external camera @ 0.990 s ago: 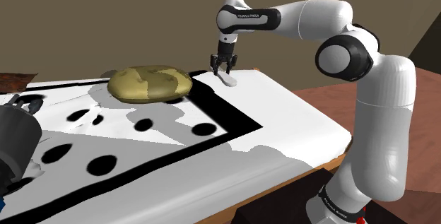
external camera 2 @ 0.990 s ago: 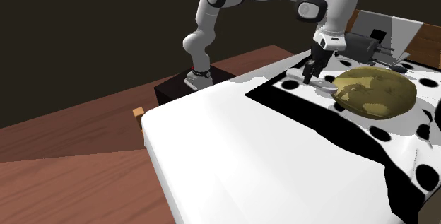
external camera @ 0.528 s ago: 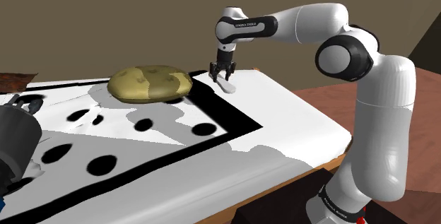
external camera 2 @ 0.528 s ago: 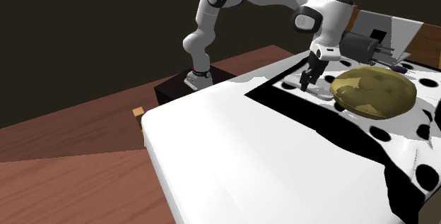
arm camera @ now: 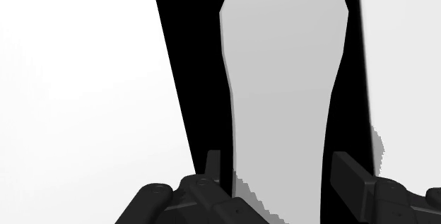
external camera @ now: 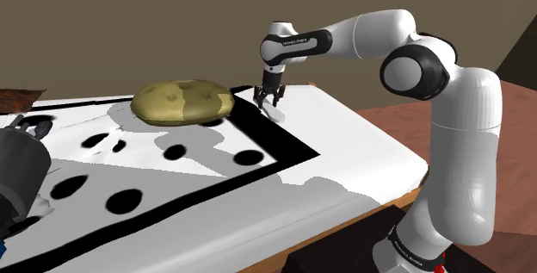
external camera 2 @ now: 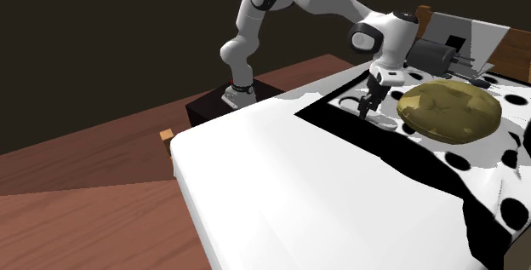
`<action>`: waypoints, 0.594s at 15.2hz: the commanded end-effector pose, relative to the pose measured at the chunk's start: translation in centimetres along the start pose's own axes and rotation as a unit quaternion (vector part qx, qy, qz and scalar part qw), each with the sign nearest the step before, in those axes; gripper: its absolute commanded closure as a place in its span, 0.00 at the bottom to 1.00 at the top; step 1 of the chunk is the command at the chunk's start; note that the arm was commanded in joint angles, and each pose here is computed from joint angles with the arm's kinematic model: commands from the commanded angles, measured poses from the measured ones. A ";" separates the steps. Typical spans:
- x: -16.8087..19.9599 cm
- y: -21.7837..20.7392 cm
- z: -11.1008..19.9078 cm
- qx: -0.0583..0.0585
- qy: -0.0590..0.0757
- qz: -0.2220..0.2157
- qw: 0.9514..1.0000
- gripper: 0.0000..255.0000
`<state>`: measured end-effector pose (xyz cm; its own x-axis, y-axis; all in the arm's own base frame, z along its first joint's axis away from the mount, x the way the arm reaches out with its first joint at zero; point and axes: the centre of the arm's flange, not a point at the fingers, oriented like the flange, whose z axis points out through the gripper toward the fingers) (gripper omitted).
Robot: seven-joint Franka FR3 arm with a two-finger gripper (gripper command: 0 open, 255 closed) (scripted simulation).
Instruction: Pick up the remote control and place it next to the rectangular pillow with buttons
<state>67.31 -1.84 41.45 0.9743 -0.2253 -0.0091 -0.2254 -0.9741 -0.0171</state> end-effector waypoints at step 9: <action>0.0 0.1 5.3 0.000 0.000 0.000 1.000 1.00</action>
<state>67.28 -1.79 36.74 0.9743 -0.2251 -0.0091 -0.2252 -0.9742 -0.0172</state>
